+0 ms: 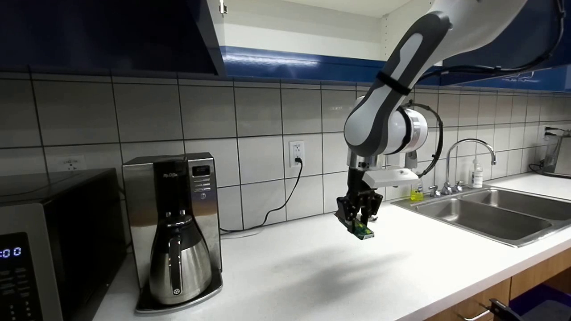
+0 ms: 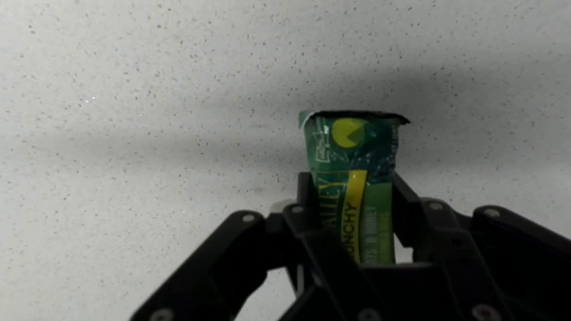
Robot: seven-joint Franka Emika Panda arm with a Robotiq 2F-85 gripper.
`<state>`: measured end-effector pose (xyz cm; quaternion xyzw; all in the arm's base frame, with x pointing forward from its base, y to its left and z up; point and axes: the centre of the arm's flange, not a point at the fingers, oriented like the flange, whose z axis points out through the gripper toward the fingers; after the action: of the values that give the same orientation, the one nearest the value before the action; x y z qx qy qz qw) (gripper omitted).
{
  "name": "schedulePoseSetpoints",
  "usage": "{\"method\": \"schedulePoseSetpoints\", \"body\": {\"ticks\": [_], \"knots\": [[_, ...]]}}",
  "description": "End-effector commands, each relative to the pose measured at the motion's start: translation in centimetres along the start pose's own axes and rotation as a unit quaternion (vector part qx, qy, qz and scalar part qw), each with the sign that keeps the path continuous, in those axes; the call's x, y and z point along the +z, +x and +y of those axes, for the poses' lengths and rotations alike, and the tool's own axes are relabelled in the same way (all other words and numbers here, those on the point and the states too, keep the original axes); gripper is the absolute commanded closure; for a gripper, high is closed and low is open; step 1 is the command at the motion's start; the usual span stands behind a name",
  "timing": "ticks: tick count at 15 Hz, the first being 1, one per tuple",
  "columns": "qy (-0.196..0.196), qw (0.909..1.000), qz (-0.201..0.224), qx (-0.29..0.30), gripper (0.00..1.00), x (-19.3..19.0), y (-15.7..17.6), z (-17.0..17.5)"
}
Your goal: Put the green packet in the open upper cabinet.
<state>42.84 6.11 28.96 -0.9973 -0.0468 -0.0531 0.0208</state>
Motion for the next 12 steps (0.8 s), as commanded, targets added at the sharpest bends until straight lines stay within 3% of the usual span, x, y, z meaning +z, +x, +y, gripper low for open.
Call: {"method": "schedulePoseSetpoints", "body": {"ticks": [1,12], "knots": [[-0.01,0.9996,0.023,0.015,0.84,-5.5,-2.8,-1.7],[-0.037,0.9888,0.143,0.019,0.84,-18.4,-3.7,-6.2]]}}
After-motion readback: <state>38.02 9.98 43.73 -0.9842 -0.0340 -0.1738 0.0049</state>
